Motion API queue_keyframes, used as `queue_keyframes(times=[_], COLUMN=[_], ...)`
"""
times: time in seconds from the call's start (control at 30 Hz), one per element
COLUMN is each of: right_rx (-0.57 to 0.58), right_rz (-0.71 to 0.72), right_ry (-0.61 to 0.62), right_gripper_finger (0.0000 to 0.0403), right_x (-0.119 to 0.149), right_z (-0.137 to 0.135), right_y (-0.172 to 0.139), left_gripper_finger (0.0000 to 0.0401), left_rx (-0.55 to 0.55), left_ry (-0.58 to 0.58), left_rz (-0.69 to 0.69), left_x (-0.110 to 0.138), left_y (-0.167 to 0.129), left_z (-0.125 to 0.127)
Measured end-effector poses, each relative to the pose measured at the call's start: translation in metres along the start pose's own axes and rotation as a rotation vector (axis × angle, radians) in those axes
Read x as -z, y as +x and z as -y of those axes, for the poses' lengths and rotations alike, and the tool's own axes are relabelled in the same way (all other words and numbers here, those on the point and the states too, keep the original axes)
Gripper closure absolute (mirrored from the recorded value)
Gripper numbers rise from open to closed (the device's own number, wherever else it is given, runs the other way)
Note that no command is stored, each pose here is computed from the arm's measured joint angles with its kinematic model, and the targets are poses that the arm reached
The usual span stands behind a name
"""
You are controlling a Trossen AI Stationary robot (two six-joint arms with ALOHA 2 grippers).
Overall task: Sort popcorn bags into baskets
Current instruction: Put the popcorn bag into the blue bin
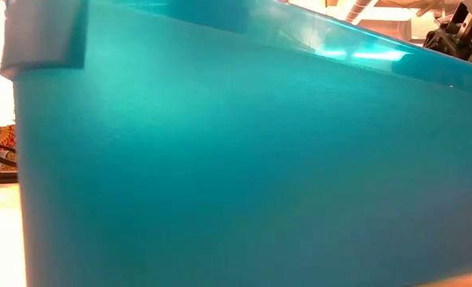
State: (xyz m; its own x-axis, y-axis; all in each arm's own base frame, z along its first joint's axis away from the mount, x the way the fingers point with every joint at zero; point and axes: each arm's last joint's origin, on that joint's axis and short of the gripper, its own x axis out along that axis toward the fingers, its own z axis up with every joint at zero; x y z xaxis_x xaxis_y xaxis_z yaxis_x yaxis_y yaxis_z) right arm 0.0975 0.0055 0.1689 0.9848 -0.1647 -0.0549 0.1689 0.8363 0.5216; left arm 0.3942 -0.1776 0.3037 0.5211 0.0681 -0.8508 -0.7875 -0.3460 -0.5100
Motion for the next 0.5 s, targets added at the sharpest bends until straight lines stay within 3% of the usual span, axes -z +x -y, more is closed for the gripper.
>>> queue_keyframes(times=[0.17, 0.5], right_rx=[0.0, 0.005], right_rz=[0.0, -0.009], right_ry=[0.0, -0.004], right_gripper_finger=[0.0208, 0.0212], right_x=[0.0, 0.001], right_z=[0.0, 0.0], right_y=[0.0, 0.001], left_gripper_finger=[0.0401, 0.0401], left_rx=[-0.009, -0.051], left_ry=[-0.008, -0.004], left_rz=[-0.002, -0.028], left_x=[0.003, 0.015], left_y=[0.008, 0.056], left_z=[-0.001, -0.007])
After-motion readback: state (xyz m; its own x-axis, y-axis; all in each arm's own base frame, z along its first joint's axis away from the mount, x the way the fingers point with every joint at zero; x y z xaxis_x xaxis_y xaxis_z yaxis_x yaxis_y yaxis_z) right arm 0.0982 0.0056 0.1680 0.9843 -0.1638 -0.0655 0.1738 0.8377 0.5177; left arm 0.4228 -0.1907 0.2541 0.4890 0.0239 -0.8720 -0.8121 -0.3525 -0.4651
